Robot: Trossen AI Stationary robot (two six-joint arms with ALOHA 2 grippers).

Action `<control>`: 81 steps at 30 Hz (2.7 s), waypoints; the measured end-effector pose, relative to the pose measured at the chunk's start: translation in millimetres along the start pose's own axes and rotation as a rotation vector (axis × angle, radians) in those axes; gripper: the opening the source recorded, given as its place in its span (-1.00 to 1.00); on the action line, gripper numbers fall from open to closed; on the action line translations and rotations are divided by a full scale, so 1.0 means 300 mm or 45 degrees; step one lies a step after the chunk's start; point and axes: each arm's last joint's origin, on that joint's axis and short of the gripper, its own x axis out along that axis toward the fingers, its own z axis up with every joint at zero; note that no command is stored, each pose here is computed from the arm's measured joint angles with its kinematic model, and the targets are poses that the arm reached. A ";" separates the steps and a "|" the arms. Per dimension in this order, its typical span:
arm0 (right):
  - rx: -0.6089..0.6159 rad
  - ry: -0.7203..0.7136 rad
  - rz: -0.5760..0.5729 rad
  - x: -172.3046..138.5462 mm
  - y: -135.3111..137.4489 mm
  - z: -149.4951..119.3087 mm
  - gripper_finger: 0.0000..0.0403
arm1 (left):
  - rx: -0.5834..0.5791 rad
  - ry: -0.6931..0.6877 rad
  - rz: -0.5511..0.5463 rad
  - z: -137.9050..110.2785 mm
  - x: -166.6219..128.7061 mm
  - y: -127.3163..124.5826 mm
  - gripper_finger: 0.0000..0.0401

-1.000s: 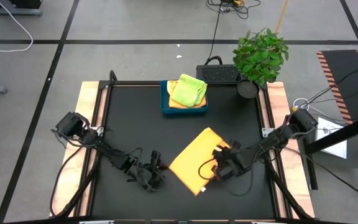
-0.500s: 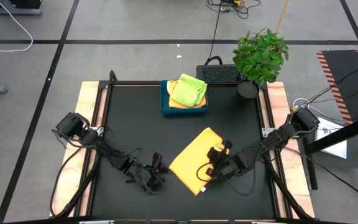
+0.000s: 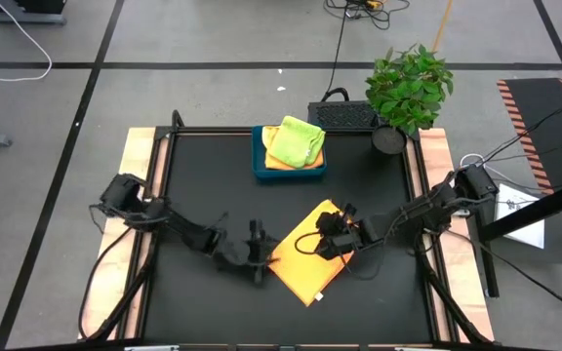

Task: Fold microfiber towels
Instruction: Fold the orange microfiber cloth

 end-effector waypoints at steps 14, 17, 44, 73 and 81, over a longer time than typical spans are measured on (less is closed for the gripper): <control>-0.016 0.277 0.019 0.010 -0.040 -0.035 -0.70 | 0.142 0.220 -0.044 -0.056 0.107 -0.009 -0.86; -0.019 0.364 -0.018 0.002 -0.052 -0.056 -0.70 | 0.129 0.251 -0.040 -0.063 0.106 -0.006 -0.96; -0.069 0.716 -0.046 -0.164 0.020 -0.251 -0.70 | 0.125 0.247 -0.041 -0.061 0.103 -0.005 -0.94; -0.753 -0.424 0.738 -0.193 0.335 -0.147 -0.62 | 0.495 0.394 -0.064 0.072 -0.215 -0.101 -0.18; -0.805 -0.511 0.646 -0.272 0.433 -0.116 -0.58 | 0.418 0.421 -0.047 0.075 -0.249 -0.098 -0.18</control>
